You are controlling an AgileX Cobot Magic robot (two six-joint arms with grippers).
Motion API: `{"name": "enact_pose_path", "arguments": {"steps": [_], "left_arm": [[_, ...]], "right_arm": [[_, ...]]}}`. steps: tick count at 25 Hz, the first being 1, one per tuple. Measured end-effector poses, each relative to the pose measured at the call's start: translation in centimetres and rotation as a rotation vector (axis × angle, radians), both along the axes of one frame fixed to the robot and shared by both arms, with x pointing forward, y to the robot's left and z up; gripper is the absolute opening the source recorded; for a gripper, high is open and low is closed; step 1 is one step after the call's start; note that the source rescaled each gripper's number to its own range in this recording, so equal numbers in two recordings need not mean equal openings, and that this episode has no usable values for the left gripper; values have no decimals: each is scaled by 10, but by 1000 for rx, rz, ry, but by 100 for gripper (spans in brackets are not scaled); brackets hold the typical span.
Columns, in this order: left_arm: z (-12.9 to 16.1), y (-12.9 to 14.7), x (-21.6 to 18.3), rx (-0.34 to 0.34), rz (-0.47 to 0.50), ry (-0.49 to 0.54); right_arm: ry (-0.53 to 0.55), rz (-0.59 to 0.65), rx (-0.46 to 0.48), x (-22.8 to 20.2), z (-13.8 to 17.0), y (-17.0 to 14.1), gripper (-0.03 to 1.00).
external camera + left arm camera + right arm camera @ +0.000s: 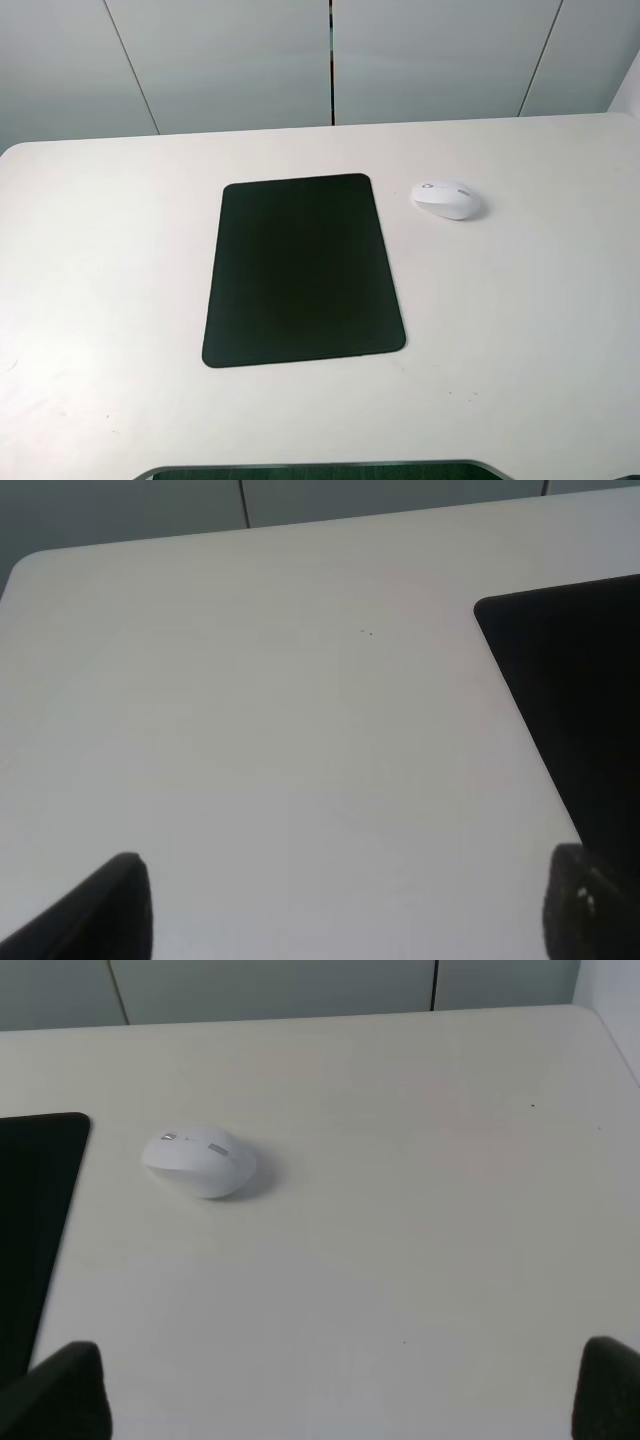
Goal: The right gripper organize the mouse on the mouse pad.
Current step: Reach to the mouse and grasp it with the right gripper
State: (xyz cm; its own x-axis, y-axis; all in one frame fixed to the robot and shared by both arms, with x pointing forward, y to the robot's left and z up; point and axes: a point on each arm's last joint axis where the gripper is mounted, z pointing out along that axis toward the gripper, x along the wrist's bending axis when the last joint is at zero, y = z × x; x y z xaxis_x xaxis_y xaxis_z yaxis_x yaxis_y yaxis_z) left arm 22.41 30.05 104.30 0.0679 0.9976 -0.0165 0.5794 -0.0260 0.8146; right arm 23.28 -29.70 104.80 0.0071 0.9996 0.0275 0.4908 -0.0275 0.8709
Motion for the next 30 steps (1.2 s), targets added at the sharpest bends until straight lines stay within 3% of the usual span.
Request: {"name": "enact_pose_path", "arguments": {"steps": [15, 20, 30], "left_arm": [[0, 0, 0, 0, 0, 0], [0, 0, 0, 0, 0, 0], [0, 0, 0, 0, 0, 0]], "right_arm": [[4, 0, 0, 0, 0, 0, 100], [14, 1, -1, -8, 13, 0, 100], [198, 1, 2, 48, 58, 0, 100]]}}
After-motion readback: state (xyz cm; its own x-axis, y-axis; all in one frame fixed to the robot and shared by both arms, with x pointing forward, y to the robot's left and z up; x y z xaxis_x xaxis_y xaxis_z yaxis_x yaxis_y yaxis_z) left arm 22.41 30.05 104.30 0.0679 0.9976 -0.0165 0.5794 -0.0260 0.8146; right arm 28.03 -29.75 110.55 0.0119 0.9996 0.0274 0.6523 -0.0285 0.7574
